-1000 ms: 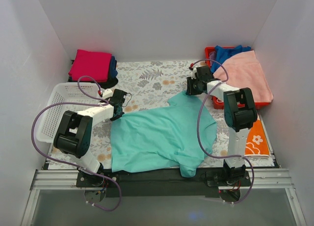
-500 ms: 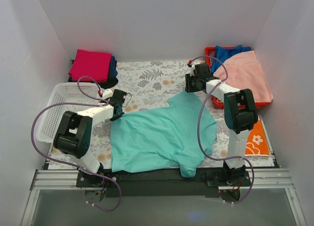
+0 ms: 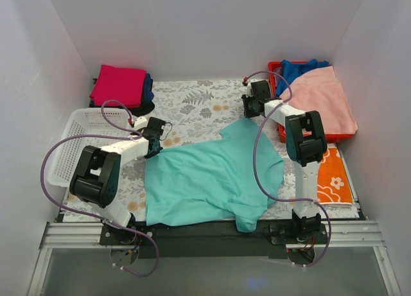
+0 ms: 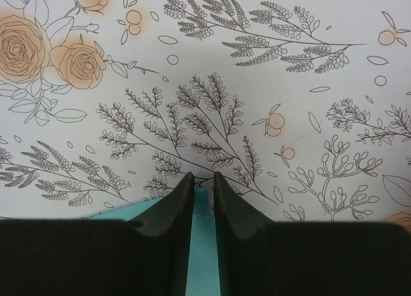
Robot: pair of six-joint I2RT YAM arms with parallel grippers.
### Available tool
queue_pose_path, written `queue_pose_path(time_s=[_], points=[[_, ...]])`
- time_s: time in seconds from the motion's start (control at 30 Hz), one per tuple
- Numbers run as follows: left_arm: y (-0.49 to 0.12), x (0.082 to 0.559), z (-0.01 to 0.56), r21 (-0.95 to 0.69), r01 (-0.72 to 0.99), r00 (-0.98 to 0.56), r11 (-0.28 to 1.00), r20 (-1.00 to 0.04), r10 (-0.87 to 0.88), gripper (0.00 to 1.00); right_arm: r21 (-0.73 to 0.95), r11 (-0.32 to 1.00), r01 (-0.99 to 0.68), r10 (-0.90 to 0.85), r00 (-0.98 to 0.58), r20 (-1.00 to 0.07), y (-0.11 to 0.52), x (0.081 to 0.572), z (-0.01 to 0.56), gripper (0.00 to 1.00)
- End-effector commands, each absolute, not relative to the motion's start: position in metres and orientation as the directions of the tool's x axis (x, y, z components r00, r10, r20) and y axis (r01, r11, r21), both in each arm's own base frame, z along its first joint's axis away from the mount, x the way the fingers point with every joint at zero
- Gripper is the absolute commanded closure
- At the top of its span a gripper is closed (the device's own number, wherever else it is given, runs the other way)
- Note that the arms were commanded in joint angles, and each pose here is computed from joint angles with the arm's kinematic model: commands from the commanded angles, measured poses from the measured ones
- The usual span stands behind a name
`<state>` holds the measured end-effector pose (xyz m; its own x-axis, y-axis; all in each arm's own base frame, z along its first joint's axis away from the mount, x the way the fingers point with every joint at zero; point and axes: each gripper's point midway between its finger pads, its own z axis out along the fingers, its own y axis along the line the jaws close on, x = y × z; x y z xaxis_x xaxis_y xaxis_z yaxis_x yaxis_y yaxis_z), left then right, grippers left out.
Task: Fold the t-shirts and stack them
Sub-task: Flatten out the tshirt
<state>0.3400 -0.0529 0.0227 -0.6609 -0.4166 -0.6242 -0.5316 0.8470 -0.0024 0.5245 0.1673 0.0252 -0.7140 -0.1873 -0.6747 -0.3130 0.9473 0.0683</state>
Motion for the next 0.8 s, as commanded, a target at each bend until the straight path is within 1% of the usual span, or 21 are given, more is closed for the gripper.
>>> queue_pose_path(time_s=[0.0,0.03,0.07,0.13,0.17,0.23,0.27,0.53,0.77], points=[[-0.052,0.327,0.016,0.015,-0.521,-0.695,0.853,-0.587,-0.414,1.00,0.048,0.959,-0.280,-0.200,-0.787,-0.583,0.153,0.490,0.006,0.76],[-0.052,0.328,0.018,0.011,-0.521,-0.692,0.853,-0.590,-0.415,1.00,0.051,0.959,-0.280,-0.199,-0.788,-0.583,0.153,0.487,0.008,0.73],[-0.052,0.328,0.018,0.010,-0.520,-0.692,0.854,-0.590,-0.415,1.00,0.053,0.958,-0.280,-0.198,-0.787,-0.584,0.152,0.484,0.011,0.67],[-0.052,0.328,0.018,0.008,-0.520,-0.692,0.854,-0.591,-0.415,1.00,0.055,0.957,-0.285,-0.197,-0.779,-0.595,0.153,0.485,0.018,0.59],[-0.053,0.328,0.019,0.006,-0.519,-0.691,0.855,-0.591,-0.416,1.00,0.051,0.955,-0.293,-0.204,-0.770,-0.604,0.154,0.487,0.022,0.52],[-0.053,0.327,0.018,0.006,-0.518,-0.693,0.855,-0.589,-0.416,1.00,0.047,0.954,-0.297,-0.206,-0.760,-0.616,0.154,0.490,0.027,0.44],[-0.053,0.326,0.018,0.005,-0.519,-0.694,0.855,-0.587,-0.417,1.00,0.047,0.952,-0.301,-0.209,-0.758,-0.618,0.155,0.491,0.028,0.41],[-0.053,0.325,0.018,0.004,-0.518,-0.694,0.855,-0.586,-0.418,1.00,0.045,0.959,-0.281,-0.183,-0.730,-0.659,0.156,0.502,0.045,0.41],[-0.053,0.324,0.017,0.006,-0.518,-0.696,0.856,-0.584,-0.417,1.00,0.030,0.960,-0.277,-0.172,-0.674,-0.718,0.153,0.501,0.079,0.41]])
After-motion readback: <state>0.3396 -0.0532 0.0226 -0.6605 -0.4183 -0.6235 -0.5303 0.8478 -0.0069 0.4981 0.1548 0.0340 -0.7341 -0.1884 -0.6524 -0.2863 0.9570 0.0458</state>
